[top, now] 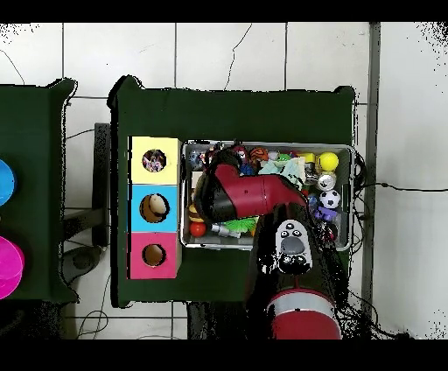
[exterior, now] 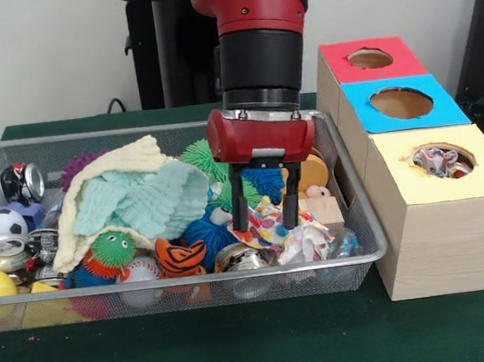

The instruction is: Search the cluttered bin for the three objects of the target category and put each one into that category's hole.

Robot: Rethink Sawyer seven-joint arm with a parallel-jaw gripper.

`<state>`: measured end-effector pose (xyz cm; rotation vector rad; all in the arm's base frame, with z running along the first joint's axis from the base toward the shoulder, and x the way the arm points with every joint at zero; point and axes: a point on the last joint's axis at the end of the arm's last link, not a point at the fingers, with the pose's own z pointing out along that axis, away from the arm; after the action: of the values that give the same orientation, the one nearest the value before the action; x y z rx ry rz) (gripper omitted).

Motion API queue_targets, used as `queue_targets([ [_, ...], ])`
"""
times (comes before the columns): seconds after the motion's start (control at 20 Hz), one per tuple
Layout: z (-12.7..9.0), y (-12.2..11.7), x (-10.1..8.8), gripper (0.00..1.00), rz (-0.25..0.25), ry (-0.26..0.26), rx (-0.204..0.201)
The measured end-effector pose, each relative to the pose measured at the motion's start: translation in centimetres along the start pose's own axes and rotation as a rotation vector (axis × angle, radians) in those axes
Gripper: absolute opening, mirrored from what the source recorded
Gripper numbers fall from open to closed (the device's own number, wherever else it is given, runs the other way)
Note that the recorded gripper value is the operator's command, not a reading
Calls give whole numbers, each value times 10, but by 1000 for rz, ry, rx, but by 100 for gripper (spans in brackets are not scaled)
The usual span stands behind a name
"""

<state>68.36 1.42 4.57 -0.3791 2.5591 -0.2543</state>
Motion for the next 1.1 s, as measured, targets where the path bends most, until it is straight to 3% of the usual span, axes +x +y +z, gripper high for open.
queue_targets([
  [0.75, 13, 44, 29, 100, -23, 74, -21],
  [1.1, 19, 45, 50, 100, -26, 120, -4],
])
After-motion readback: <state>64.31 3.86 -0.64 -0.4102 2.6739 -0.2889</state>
